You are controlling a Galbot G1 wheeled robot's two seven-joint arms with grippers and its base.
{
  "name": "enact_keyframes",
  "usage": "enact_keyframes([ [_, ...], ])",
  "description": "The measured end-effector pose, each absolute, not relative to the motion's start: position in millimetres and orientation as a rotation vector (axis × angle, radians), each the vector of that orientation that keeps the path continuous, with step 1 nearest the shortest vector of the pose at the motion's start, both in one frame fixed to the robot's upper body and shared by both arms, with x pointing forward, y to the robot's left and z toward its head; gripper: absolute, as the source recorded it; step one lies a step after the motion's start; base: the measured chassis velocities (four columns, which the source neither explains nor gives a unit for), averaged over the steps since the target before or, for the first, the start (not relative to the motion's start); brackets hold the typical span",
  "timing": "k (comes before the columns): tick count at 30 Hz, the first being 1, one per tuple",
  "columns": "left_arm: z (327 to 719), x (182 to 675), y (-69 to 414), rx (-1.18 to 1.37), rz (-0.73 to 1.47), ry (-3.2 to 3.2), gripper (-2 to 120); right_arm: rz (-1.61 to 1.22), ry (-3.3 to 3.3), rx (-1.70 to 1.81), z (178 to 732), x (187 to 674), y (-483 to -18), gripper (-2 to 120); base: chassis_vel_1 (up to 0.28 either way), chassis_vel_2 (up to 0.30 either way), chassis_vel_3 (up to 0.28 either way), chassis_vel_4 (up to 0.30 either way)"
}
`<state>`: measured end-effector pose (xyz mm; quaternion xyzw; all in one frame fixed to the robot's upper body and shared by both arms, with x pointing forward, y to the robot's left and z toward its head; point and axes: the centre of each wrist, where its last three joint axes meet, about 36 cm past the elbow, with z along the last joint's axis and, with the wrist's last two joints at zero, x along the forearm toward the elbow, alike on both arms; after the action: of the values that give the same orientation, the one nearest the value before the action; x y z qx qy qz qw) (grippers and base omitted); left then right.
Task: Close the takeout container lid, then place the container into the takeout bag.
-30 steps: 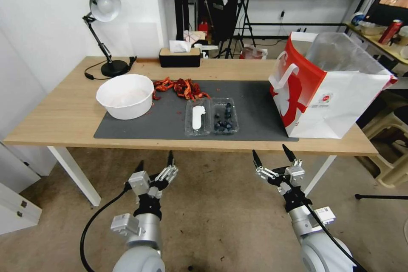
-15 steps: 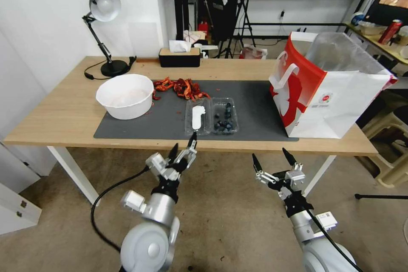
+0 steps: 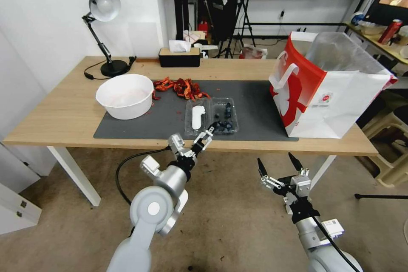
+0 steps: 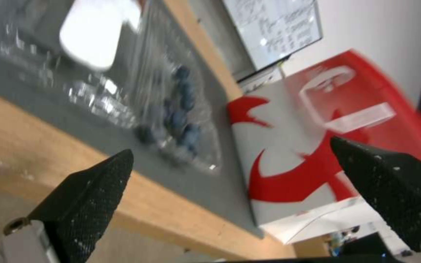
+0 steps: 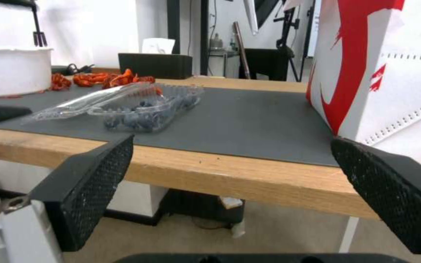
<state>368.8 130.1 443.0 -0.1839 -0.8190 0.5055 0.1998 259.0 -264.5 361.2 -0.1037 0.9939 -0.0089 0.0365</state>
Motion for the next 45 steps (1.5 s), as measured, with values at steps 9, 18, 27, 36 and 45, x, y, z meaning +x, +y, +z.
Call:
enact_keyframes([
  [9, 441, 384, 123, -0.473, 1.421, -2.272, 100, -0.028, 3.047, -0.32, 360, 261, -261, 100, 0.0, 0.0, 0.0, 0.0],
  [18, 435, 392, 116, -0.452, 1.447, -2.262, 100, -0.028, 3.05, -0.316, 358, 260, -262, 100, 0.0, 0.0, 0.0, 0.0],
  [27, 436, 398, 108, -0.442, 1.47, -2.256, 100, -0.031, 3.05, -0.309, 357, 261, -265, 100, 0.0, 0.0, 0.0, 0.0],
  [36, 436, 405, 111, -0.401, 1.473, -2.245, 100, -0.033, 3.05, -0.305, 356, 262, -266, 100, 0.0, 0.0, 0.0, 0.0],
  [45, 438, 415, 113, -0.364, 1.474, -2.234, 100, -0.029, 3.05, -0.306, 354, 263, -265, 100, 0.0, 0.0, 0.0, 0.0],
])
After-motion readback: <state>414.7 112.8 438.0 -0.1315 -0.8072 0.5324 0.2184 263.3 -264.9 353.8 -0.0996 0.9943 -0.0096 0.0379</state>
